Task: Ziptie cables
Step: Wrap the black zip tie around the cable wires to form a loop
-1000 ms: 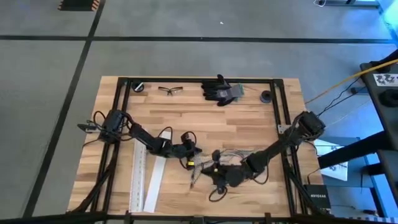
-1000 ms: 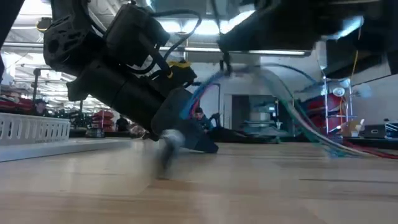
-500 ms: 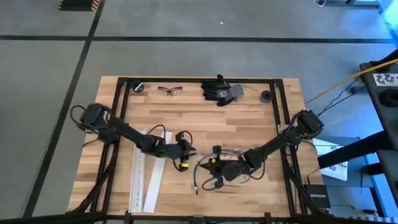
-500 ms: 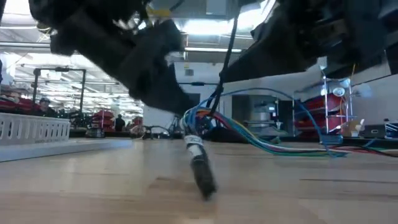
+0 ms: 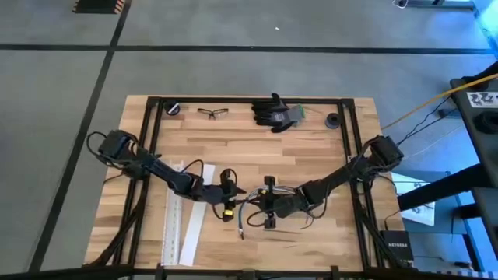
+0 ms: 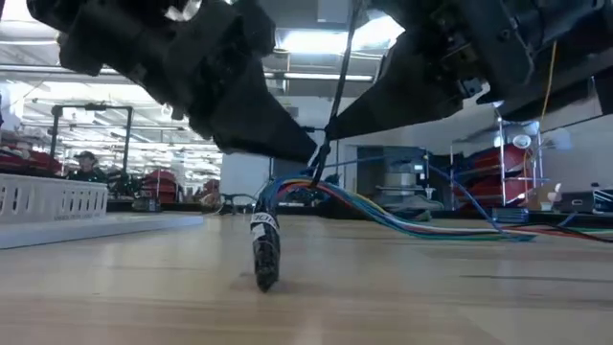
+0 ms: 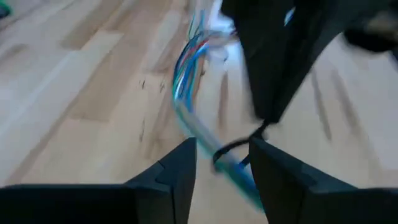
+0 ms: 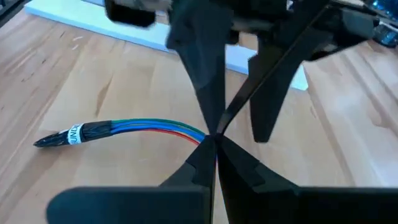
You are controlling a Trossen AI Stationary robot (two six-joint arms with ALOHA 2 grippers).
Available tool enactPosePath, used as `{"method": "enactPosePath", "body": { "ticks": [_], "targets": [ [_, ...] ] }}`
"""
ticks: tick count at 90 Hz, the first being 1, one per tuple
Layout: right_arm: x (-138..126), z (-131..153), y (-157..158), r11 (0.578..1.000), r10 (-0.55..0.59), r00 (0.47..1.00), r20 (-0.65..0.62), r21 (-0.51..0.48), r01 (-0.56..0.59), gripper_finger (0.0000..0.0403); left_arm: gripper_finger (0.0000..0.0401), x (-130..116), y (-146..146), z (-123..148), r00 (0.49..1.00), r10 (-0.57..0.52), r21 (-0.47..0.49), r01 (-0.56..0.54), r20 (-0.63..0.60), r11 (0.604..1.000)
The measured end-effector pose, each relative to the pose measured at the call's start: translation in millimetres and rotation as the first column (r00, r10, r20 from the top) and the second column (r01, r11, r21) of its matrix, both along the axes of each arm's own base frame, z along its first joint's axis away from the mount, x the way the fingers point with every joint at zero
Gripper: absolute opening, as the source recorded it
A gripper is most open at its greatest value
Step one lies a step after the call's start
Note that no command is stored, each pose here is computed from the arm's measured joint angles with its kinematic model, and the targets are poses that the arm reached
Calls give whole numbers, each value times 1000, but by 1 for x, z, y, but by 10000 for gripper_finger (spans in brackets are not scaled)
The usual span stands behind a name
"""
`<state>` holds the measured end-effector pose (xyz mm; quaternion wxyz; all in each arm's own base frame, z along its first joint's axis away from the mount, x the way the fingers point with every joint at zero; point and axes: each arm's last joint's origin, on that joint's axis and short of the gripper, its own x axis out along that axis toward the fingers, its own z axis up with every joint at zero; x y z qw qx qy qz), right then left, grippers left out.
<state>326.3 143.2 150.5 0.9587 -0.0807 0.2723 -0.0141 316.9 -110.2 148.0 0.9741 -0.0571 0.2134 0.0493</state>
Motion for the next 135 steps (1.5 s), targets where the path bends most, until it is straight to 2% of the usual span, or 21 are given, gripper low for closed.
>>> {"method": "enactPosePath", "body": {
  "ticks": [31, 45, 53, 66, 84, 93, 104, 120, 135],
  "targets": [
    [2, 0, -4, 1000, -17, 1000, -3, 17, 17, 0, 133, 4, -4, -7, 999, -43, -31, 44, 28, 999],
    [2, -1, -4, 1000, -19, 1000, -4, 20, 19, 0, 129, 11, -5, -17, 999, -29, 26, 28, 37, 999],
    [2, 0, -4, 1000, -19, 1000, -2, 20, 19, 0, 101, 13, -5, -19, 999, -16, 62, 14, 34, 998],
    [2, 0, -5, 999, -33, 999, 6, 23, 33, 0, 17, 14, -4, -26, 1000, -17, 89, 17, -5, 996],
    [1, 2, -8, 996, -74, 997, -11, 58, 75, 4, 5, 13, -4, -27, 1000, -13, 98, 15, -23, 995],
    [-5, 11, -16, 993, -82, 995, -61, 83, 87, 27, 4, 12, -4, -27, 1000, -7, 93, 9, -25, 996],
    [-11, 15, -24, 994, -70, 988, -139, 79, 82, 79, 4, 12, -4, -27, 1000, -3, 85, 5, -26, 996],
    [2, 5, -25, 996, -23, 996, -88, 89, 31, 141, 3, 13, -4, -26, 1000, -4, 82, 5, -16, 997],
    [16, -7, -30, 990, 60, 998, -37, 128, -54, 154, 2, 13, -4, -26, 1000, -4, 83, 5, -18, 997]
  ]
}}
